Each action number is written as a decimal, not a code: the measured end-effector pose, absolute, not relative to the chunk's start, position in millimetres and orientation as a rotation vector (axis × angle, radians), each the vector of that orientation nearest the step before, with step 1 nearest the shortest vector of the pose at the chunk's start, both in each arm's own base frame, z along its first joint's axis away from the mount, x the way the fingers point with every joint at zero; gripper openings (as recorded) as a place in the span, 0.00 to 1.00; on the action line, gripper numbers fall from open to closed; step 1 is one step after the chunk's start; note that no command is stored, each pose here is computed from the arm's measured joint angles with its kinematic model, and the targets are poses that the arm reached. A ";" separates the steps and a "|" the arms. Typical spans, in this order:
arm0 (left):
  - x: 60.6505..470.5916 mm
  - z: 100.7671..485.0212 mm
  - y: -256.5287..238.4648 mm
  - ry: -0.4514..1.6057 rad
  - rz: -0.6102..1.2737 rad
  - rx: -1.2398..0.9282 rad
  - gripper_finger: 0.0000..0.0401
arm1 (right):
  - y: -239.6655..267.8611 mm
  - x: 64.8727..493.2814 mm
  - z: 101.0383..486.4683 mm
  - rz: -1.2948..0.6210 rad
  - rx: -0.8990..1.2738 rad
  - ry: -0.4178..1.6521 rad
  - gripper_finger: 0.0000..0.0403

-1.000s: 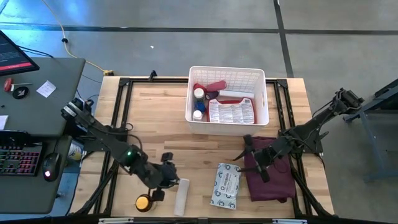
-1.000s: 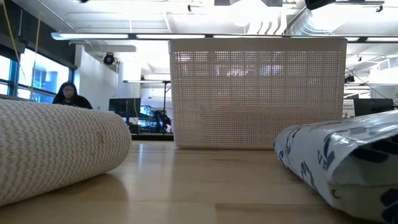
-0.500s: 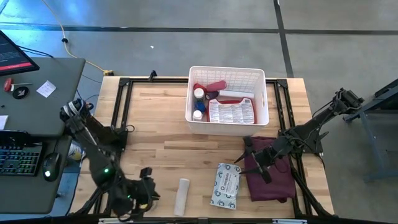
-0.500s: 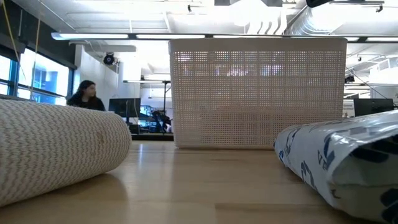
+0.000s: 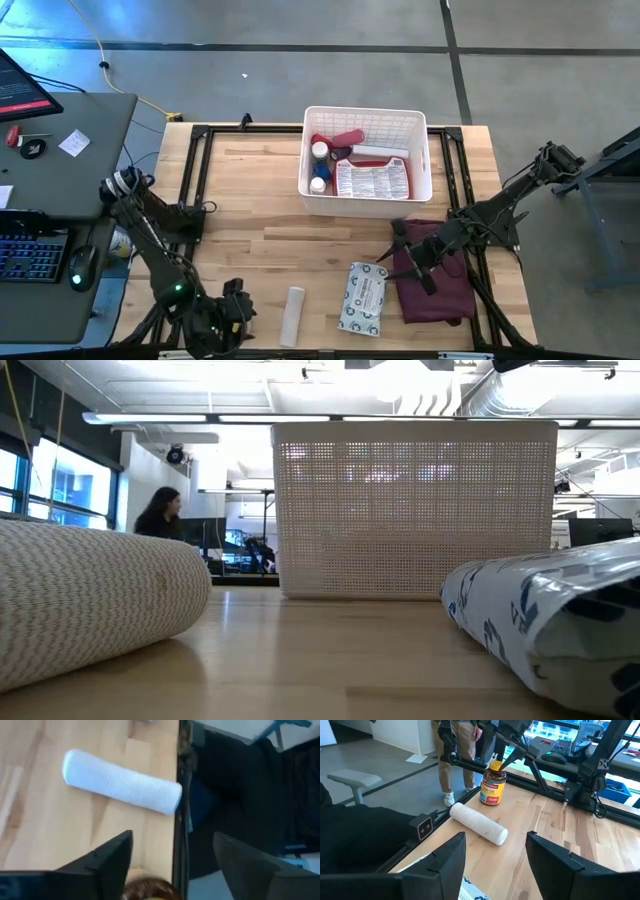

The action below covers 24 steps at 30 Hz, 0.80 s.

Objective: Pick & place medical supplies in basket/bin
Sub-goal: Put the yellow medicine bottle into the white container

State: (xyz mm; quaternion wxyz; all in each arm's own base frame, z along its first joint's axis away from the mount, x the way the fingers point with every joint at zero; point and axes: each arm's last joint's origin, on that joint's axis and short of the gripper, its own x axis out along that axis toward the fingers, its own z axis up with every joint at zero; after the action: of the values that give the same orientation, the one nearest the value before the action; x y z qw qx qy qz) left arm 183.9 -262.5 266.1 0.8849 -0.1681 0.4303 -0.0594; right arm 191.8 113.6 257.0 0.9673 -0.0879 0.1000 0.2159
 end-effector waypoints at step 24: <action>133.9 240.0 -292.2 0.842 -0.017 -0.246 0.91 | 113.1 191.1 253.5 0.432 -0.149 0.247 0.49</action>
State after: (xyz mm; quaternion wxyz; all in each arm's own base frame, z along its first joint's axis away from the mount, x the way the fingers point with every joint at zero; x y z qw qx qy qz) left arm 133.9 -292.2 240.0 0.9053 -0.1189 0.4078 -0.0082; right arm 191.1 113.1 253.5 0.9665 -0.0737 0.1221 0.2134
